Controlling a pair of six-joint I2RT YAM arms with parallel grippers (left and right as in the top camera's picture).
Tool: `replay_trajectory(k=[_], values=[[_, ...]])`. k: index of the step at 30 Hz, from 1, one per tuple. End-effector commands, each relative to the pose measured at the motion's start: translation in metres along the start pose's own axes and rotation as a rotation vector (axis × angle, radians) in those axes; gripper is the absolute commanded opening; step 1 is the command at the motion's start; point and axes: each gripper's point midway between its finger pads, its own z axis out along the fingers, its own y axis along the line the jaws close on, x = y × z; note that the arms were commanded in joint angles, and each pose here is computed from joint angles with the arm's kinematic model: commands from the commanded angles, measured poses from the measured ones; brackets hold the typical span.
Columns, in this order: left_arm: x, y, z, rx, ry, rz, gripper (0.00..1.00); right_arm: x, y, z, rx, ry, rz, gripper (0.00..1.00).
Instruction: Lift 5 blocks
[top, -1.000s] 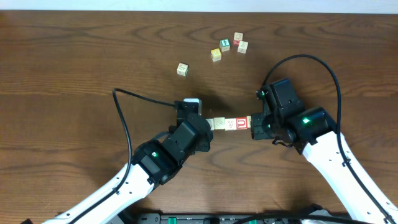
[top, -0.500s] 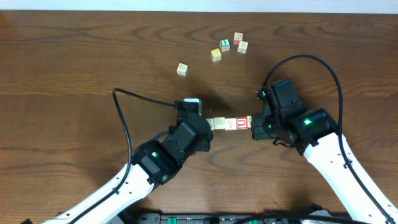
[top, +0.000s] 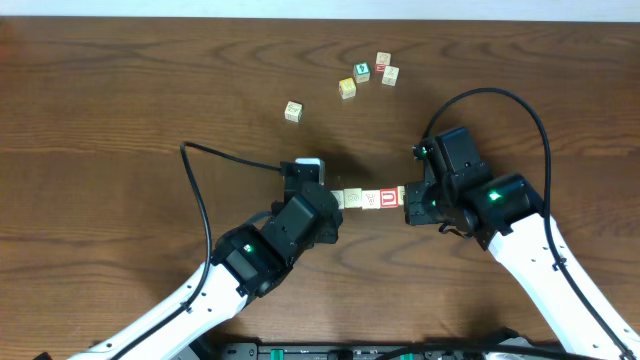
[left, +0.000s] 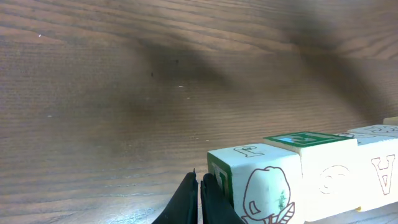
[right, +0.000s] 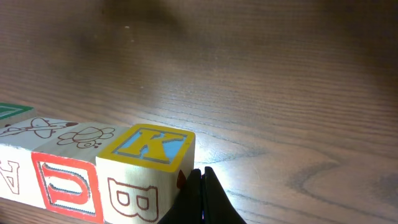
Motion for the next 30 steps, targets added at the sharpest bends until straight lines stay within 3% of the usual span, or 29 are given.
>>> replay_trajectory(k=[1,30], values=[[-0.017,-0.061,-0.026,0.243,0.001,0.019,0.07,0.01,0.061,-0.017,-0.276,0.048,-0.056,0.01],[-0.008,-0.057,-0.011,0.211,0.039,0.02,0.07,0.01,0.051,0.006,-0.203,0.09,-0.046,0.01]])
